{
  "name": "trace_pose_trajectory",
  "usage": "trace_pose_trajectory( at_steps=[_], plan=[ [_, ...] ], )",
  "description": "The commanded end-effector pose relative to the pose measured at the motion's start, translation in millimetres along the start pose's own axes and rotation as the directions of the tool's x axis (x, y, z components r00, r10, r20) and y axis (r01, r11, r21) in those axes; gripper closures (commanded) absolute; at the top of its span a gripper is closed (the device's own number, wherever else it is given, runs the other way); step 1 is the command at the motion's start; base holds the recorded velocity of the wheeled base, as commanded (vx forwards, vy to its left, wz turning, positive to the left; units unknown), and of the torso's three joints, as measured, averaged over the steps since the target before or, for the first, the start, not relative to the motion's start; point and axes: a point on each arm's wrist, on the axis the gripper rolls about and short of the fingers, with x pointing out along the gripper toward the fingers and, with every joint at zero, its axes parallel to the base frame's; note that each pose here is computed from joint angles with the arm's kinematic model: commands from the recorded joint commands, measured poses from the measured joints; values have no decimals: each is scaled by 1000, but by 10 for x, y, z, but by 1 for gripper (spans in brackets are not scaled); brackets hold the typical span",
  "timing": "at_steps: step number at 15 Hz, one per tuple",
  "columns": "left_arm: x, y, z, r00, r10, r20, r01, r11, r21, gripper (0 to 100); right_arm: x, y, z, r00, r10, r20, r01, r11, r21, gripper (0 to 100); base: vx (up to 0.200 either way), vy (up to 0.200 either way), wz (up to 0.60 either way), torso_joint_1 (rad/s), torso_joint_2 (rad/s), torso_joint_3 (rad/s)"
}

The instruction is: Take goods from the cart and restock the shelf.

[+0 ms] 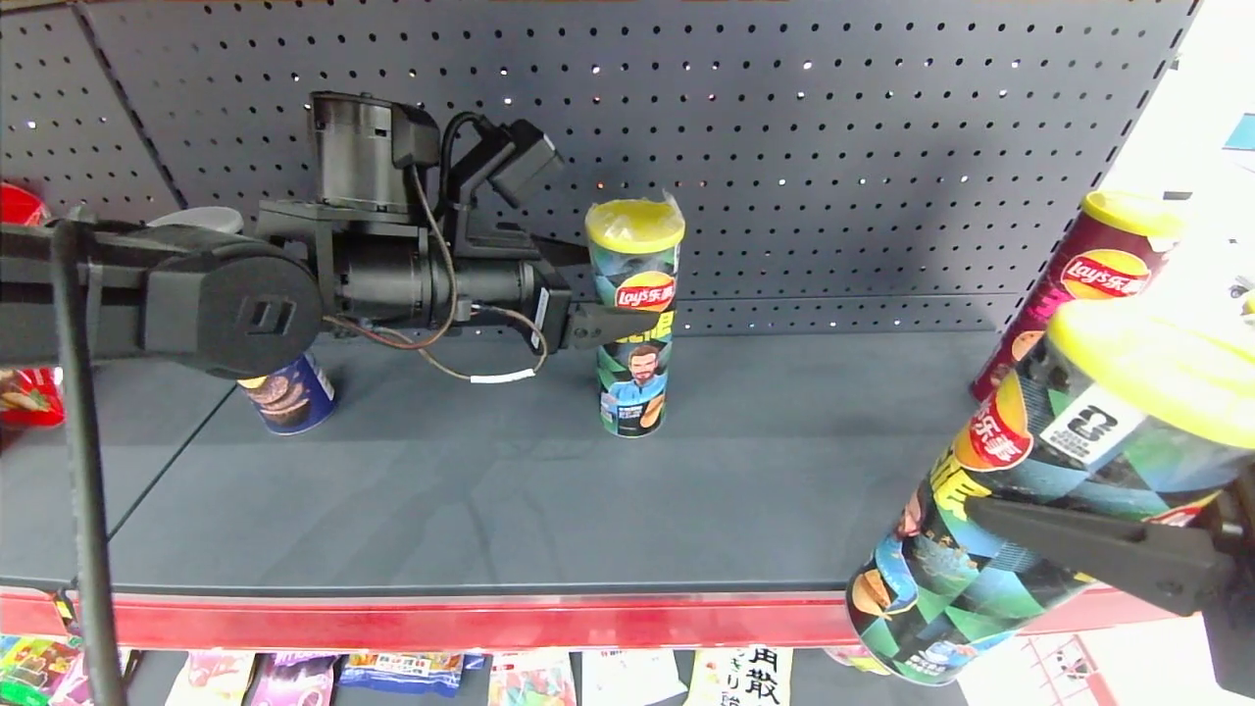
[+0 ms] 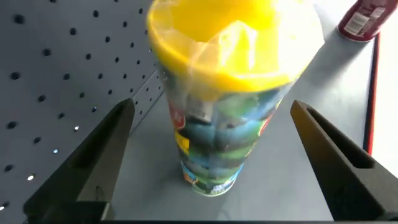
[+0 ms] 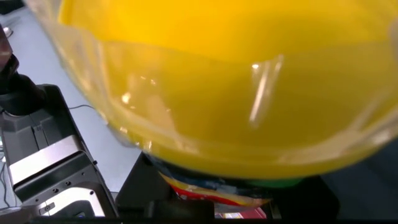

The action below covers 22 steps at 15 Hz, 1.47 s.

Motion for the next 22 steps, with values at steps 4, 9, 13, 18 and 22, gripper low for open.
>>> trace_pose_trajectory(
  at_steps=[4,9,13,18,22],
  plan=[
    [157,32,11,1000,-1,8,1,1000,11,0,-38,11,13,1000,-1,13,1,1000,-5,100,0,0,0,0,0,0],
    [315,62,-9,1000,26,-1,-26,1000,14,0,-49,14,11,1000,-1,14,1,1000,-5,100,0,0,0,0,0,0],
    [418,81,35,999,40,15,-41,999,27,100,-49,14,11,1000,-1,14,1,1000,-5,100,0,0,0,0,0,0],
    [418,30,58,1000,6,23,-7,1000,28,100,-44,17,-24,1000,1,2,-1,1000,0,100,0,0,0,0,0,0],
    [201,-81,167,995,-76,59,74,996,40,100,-45,16,-14,1000,2,7,-2,1000,-1,100,0,0,0,0,0,0]
  ],
)
